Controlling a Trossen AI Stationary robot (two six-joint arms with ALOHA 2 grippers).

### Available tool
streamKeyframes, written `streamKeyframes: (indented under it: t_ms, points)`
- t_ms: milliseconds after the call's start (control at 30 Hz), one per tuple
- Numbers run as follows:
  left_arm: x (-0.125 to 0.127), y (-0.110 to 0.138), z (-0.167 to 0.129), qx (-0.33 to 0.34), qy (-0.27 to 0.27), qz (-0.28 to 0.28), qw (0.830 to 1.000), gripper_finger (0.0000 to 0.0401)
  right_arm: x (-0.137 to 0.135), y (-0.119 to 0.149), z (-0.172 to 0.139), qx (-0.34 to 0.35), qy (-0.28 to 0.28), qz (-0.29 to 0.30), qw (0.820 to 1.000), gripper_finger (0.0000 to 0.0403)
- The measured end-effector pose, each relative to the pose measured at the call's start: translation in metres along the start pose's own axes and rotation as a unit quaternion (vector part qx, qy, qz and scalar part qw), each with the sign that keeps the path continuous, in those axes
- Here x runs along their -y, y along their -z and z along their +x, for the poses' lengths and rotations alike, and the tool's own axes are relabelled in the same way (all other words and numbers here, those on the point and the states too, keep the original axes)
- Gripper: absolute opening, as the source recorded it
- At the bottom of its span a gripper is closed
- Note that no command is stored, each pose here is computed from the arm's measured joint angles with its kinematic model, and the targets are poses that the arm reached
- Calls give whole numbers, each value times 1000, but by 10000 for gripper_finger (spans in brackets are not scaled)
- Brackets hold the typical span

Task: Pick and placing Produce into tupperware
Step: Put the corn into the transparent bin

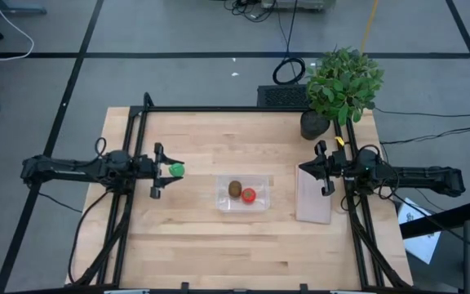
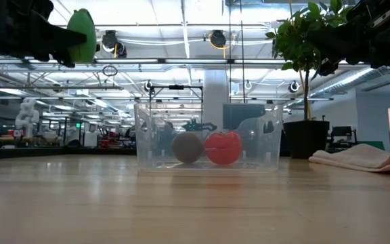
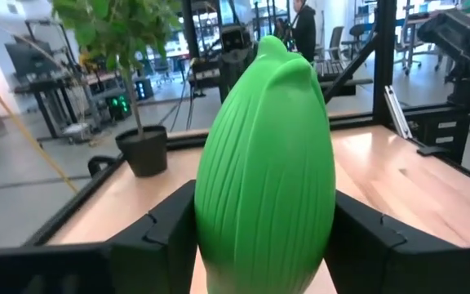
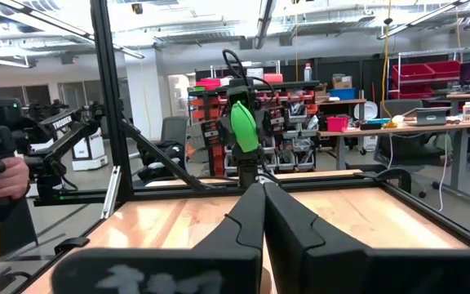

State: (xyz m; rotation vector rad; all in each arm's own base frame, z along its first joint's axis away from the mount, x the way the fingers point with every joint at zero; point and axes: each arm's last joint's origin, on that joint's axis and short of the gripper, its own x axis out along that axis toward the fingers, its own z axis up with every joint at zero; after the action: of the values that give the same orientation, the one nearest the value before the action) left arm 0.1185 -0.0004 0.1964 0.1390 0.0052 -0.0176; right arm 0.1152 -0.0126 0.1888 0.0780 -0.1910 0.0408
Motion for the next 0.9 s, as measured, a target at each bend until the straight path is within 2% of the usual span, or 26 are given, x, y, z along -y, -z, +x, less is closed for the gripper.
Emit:
streamKeyframes:
  t_ms: [167,433,600,900]
  points:
    - [1,5,0,0,0,-6,1000,198,0,0,0,0,0,0,1000,0]
    - [0,4,0,8,-5,-8,1000,213,0,0,0,0,0,0,1000,0]
    - [-2,5,0,2,-53,-41,998,202,0,0,0,0,0,0,1000,0]
    - [-7,-23,7,-7,-53,-27,998,205,0,0,0,0,0,-2,1000,0]
